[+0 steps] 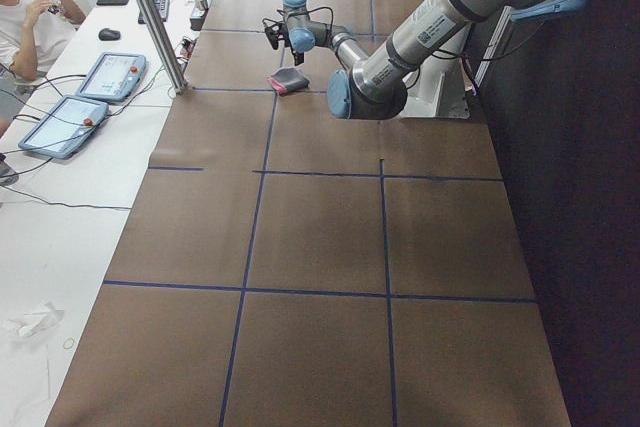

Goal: Fold towel twice with both arms

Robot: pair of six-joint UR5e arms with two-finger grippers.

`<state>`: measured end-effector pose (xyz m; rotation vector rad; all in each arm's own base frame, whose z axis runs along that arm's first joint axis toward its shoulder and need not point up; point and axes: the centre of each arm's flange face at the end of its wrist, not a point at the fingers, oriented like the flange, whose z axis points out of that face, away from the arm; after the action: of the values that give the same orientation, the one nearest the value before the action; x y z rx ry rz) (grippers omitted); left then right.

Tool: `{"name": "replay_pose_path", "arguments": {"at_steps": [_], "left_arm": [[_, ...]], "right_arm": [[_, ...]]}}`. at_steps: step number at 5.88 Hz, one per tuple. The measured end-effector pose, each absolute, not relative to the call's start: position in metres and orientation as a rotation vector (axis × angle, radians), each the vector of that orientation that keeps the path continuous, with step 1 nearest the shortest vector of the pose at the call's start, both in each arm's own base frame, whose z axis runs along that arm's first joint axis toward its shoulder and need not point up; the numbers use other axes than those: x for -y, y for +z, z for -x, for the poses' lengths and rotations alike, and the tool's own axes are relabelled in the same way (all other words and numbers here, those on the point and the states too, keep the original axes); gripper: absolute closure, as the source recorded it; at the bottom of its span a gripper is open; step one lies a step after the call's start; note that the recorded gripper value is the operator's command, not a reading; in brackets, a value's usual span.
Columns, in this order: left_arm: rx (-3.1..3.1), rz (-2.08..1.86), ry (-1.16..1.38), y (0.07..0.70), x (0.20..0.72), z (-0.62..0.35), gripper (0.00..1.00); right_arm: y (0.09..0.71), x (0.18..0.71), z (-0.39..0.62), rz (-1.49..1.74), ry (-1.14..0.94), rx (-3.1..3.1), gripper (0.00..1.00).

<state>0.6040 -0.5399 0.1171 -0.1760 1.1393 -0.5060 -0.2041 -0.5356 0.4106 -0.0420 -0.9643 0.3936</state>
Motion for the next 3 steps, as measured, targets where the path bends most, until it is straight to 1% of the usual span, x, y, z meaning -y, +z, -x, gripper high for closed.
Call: {"name": "replay_pose_path", "arguments": {"at_steps": [1, 3], "left_arm": [[-1.134, 0.173, -0.466, 0.152, 0.535, -0.544, 0.0], [-1.052, 0.055, -0.314, 0.208, 0.504, -0.428, 0.0]], "right_arm": [[0.424, 0.53, 0.185, 0.008, 0.349, 0.952, 0.0], [0.469, 0.516, 0.127, -0.074, 0.215, 0.897, 0.0]]}}
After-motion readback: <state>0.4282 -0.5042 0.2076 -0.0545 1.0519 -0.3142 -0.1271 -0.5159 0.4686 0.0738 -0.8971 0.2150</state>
